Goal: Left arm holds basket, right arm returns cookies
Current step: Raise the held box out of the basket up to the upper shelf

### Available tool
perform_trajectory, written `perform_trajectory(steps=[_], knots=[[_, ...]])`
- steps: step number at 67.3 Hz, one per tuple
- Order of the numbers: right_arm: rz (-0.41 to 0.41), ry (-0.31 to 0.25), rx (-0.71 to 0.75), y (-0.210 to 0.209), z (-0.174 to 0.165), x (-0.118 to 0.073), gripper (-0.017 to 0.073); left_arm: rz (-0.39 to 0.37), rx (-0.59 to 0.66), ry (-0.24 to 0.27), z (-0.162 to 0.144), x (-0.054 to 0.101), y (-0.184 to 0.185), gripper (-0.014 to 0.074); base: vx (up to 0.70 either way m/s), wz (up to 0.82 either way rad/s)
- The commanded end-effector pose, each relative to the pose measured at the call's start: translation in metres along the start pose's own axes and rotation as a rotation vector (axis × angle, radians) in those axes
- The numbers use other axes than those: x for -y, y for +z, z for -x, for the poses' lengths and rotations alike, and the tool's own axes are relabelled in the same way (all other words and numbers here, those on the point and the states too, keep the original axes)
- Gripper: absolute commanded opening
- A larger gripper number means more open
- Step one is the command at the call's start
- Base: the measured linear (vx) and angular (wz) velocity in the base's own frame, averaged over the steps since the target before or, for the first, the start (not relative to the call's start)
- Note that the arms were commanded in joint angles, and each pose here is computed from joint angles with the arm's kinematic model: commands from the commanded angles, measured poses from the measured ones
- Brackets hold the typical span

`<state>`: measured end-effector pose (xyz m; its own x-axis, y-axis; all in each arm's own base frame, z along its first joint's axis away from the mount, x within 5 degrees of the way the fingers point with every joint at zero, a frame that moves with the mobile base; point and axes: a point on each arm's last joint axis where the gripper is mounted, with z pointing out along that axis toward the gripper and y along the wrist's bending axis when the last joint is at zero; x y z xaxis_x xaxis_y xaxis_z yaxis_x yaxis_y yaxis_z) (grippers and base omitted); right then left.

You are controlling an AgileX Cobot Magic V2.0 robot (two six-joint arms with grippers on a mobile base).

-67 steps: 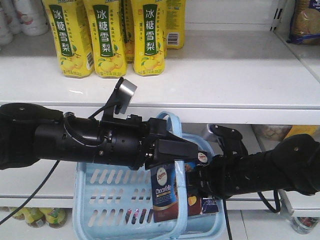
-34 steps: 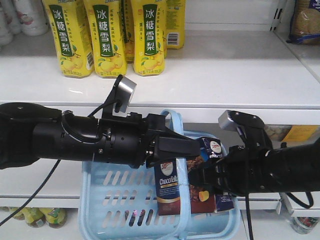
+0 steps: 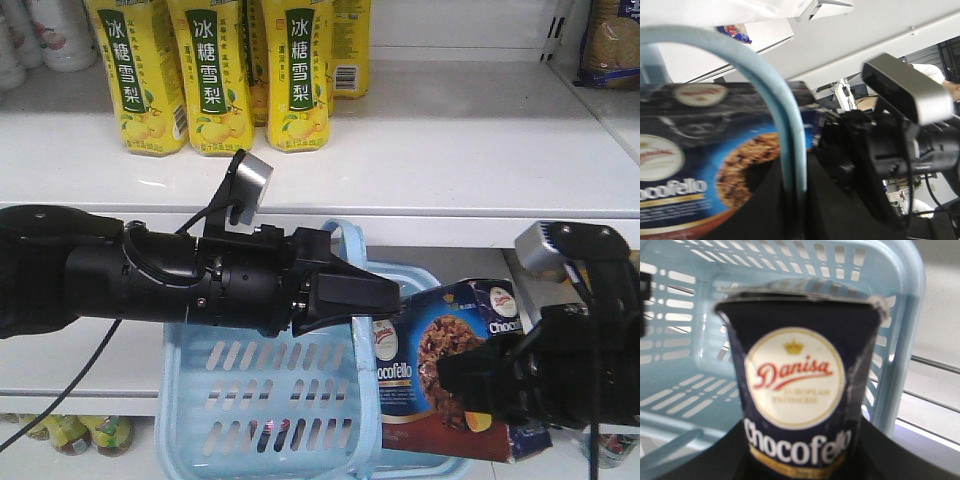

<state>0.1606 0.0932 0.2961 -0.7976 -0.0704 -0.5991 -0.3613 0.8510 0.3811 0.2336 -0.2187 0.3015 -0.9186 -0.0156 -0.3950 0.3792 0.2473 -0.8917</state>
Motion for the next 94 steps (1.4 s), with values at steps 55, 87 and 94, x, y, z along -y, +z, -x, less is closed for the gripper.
perform_trajectory(steps=[55,87,94], knots=[[-0.235,-0.203,0.711,-0.164,0.082,-0.038,0.0199,-0.098,0.154,0.008,0.020,0.029,-0.014,-0.0006,0.00,0.00],[-0.499,-0.145,0.669,-0.073,0.155,-0.001,0.0206,-0.098,0.154,0.008,0.020,0.029,-0.014,-0.0006,0.00,0.00],[-0.528,-0.080,0.667,-0.064,0.161,0.013,0.0206,-0.098,0.154,0.008,0.020,0.029,-0.014,-0.0006,0.00,0.00]])
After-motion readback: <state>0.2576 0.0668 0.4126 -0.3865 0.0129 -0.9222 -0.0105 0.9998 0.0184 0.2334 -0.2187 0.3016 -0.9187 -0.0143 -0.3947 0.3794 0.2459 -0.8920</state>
